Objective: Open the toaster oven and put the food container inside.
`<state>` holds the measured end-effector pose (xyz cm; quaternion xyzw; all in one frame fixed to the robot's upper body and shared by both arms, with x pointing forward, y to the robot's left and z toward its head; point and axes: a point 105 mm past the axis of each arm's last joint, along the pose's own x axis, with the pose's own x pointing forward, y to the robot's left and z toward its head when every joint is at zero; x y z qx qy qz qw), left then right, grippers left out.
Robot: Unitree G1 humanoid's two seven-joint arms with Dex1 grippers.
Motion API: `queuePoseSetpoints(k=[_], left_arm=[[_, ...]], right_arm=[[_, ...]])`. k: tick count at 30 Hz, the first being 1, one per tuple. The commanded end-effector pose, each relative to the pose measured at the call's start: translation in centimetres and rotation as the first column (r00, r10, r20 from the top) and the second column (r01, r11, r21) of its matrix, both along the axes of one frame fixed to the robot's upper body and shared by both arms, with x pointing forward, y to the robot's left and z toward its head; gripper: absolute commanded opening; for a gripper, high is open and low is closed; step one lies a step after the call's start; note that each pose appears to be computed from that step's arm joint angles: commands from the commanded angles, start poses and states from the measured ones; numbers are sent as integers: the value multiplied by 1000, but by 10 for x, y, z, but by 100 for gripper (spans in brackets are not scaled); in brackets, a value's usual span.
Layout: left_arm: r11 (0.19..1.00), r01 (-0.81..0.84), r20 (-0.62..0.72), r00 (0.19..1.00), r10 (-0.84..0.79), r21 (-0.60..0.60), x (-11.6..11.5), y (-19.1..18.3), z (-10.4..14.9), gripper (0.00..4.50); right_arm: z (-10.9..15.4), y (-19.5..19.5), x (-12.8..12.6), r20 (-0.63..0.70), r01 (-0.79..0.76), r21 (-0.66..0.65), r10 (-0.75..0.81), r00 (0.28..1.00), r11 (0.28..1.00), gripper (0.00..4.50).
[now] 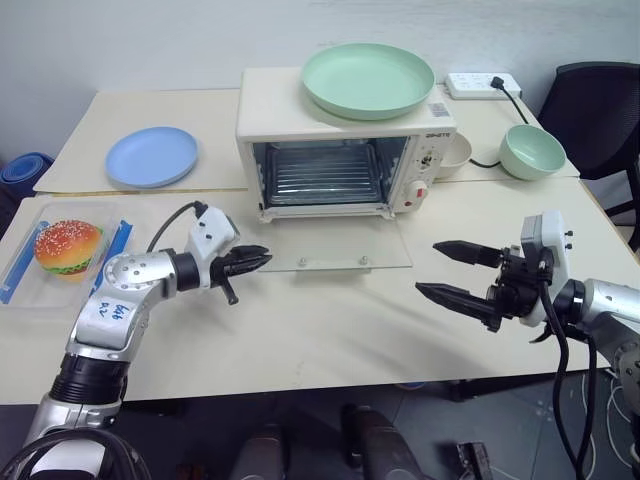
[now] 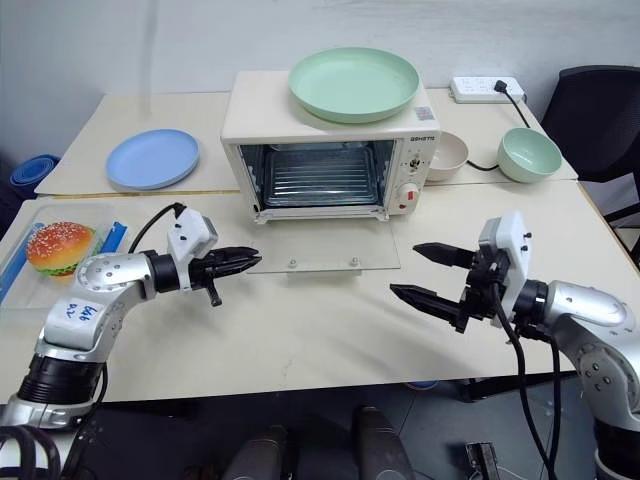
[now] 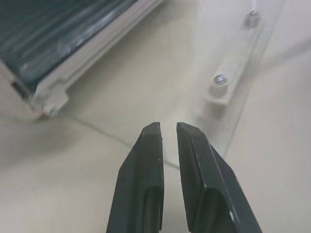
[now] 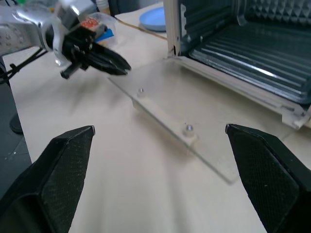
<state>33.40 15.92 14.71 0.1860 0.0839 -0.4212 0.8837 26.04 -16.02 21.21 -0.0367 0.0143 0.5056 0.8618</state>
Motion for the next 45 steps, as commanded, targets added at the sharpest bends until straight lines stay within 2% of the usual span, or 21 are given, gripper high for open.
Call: queuePoseSetpoints(k=[1, 6, 9, 12, 16, 18, 20, 21, 24, 30, 32, 36, 40, 43, 45], left_arm=[[998, -63, 2, 998, 63, 11, 0, 6, -5, 56], [978, -202, 9, 979, 203, -56, -13, 30, 9, 56], [915, -346, -16, 936, 351, -209, -29, 55, 32, 111], [790, -505, -55, 852, 520, -348, -50, 82, 49, 202], [547, -660, -151, 698, 700, -515, -80, 110, 56, 326], [363, -744, -226, 560, 797, -561, -95, 130, 52, 384], [119, -791, -338, 386, 859, -600, -115, 162, 45, 445], [39, -798, -381, 329, 864, -601, -122, 172, 41, 445], [-107, -806, -474, 229, 850, -582, -132, 187, 35, 445], [-283, -795, -594, 118, 796, -537, -134, 213, 30, 445], [-307, -807, -622, 93, 778, -504, -130, 219, 25, 445], [-354, -860, -701, 7, 713, -368, -114, 231, 7, 445], [-319, -899, -712, -11, 703, -301, -99, 235, 5, 445], [-323, -910, -733, -32, 679, -259, -90, 241, 5, 445], [-337, -912, -748, -54, 662, -233, -88, 246, 4, 408]], right_arm=[[11, 12, 2, 43, -60, 7, 59, 997, 998, 450], [20, 27, 12, 69, -136, 3, 136, 988, 991, 450], [24, 36, 14, 76, -197, 0, 196, 978, 980, 450], [26, 42, 16, 69, -256, 0, 256, 964, 967, 450], [26, 51, 20, 57, -321, -5, 321, 945, 947, 450], [26, 56, 23, 60, -347, -7, 347, 936, 938, 450], [26, 61, 27, 63, -366, -3, 366, 929, 931, 450], [26, 62, 29, 62, -372, -2, 371, 927, 928, 450], [23, 65, 31, 57, -384, -4, 384, 922, 923, 450], [22, 67, 33, 60, -378, 5, 377, 924, 926, 450], [22, 67, 33, 59, -370, 15, 368, 928, 929, 450], [20, 65, 29, 60, -348, 20, 346, 936, 937, 450], [22, 61, 27, 63, -315, 33, 313, 948, 949, 450], [22, 60, 24, 62, -301, 36, 299, 952, 953, 450], [21, 59, 21, 60, -291, 39, 288, 956, 956, 450]])
